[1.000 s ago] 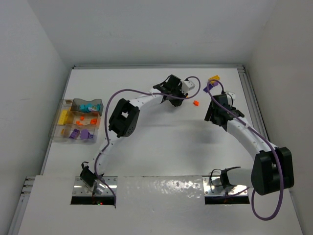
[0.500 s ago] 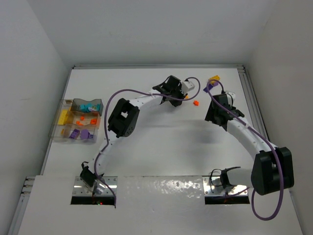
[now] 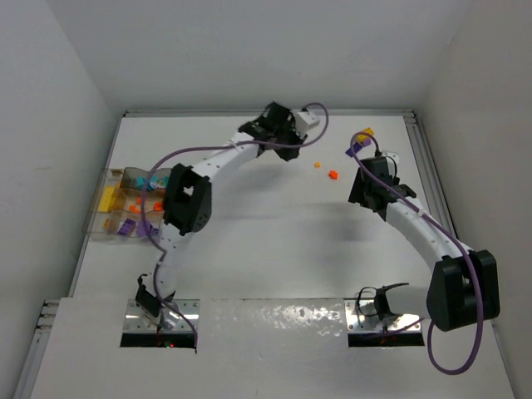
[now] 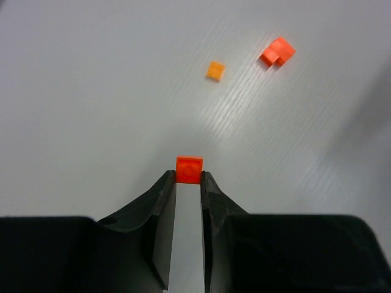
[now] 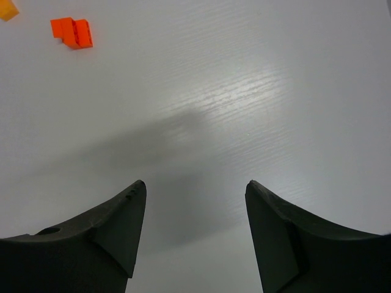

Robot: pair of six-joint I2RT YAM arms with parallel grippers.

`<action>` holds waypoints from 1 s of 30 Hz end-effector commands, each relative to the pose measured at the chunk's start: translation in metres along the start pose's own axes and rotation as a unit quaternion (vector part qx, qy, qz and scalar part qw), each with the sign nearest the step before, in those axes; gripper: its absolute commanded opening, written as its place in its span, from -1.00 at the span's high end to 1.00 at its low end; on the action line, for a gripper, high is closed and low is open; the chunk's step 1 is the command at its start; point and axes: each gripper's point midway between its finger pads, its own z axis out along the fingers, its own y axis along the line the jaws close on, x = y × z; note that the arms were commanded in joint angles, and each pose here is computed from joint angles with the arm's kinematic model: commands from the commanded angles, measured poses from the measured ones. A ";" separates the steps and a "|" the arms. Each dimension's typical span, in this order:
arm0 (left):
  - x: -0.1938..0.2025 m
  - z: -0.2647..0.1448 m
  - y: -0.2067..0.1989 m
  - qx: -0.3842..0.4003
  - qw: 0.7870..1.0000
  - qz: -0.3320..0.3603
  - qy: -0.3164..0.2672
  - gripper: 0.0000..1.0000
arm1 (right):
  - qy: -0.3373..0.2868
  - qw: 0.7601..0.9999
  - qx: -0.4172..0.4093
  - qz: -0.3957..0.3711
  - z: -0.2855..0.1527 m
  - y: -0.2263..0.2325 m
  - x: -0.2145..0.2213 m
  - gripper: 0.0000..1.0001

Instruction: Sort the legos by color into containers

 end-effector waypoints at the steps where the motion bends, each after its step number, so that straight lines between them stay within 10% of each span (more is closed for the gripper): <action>1: -0.028 -0.143 0.079 -0.083 0.995 -0.046 -0.029 1.00 | -0.053 0.998 -0.042 0.004 -0.007 0.022 -0.042 -0.29; 13: 0.233 -0.429 0.093 -0.337 0.904 -0.145 0.218 1.00 | -0.047 0.984 -0.171 -0.005 0.001 0.107 -0.066 -0.20; 20: 0.332 -0.426 0.070 -0.316 0.878 -0.235 0.272 1.00 | -0.042 0.979 -0.196 -0.025 0.002 0.124 -0.060 -0.20; 30: 0.324 -0.375 0.137 -0.312 0.899 -0.236 0.197 1.00 | -0.024 0.984 -0.175 -0.032 0.005 0.114 -0.048 -0.20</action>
